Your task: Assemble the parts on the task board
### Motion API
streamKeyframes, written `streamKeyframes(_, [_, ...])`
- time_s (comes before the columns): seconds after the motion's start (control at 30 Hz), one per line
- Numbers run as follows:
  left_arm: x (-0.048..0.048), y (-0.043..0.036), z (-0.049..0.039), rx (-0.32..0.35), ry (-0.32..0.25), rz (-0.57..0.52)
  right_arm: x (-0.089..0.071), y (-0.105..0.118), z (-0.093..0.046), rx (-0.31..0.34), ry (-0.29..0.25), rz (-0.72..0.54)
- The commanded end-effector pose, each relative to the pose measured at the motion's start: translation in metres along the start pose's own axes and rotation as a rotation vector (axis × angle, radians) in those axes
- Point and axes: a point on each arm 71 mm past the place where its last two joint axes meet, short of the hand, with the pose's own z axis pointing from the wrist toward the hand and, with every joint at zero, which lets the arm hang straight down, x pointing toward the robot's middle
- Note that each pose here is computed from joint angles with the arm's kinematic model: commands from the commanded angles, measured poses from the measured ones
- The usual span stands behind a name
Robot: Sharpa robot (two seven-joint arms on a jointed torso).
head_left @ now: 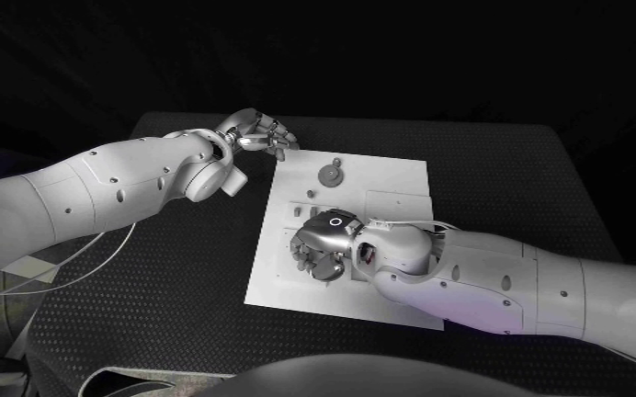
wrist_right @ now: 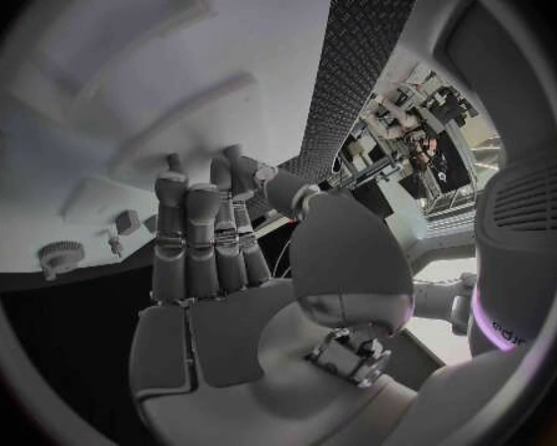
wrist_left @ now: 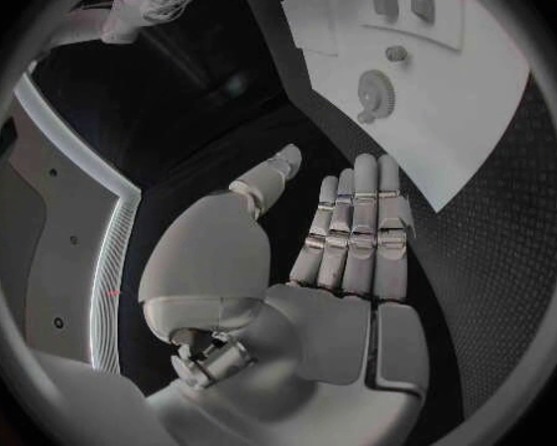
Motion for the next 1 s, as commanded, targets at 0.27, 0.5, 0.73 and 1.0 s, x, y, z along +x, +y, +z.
streamKeyframes(0.27, [0.0011,-0.0008,0.0002,0.003,0.016,-0.009,0.0098,-0.0036,-0.0006,0.02,0.064,0.003])
streamKeyframes(0.5, [0.0011,-0.0005,0.0,0.0,0.019,-0.01,0.0087,-0.0046,-0.0011,0.025,0.044,0.012])
streamKeyframes(0.73, [0.0004,0.0,-0.0003,-0.001,0.018,-0.009,0.0077,-0.0058,-0.002,0.027,0.027,0.016])
streamKeyframes(1.0, [0.0001,0.0002,-0.0003,-0.001,0.017,-0.009,0.0051,-0.006,-0.0045,0.026,-0.011,0.025])
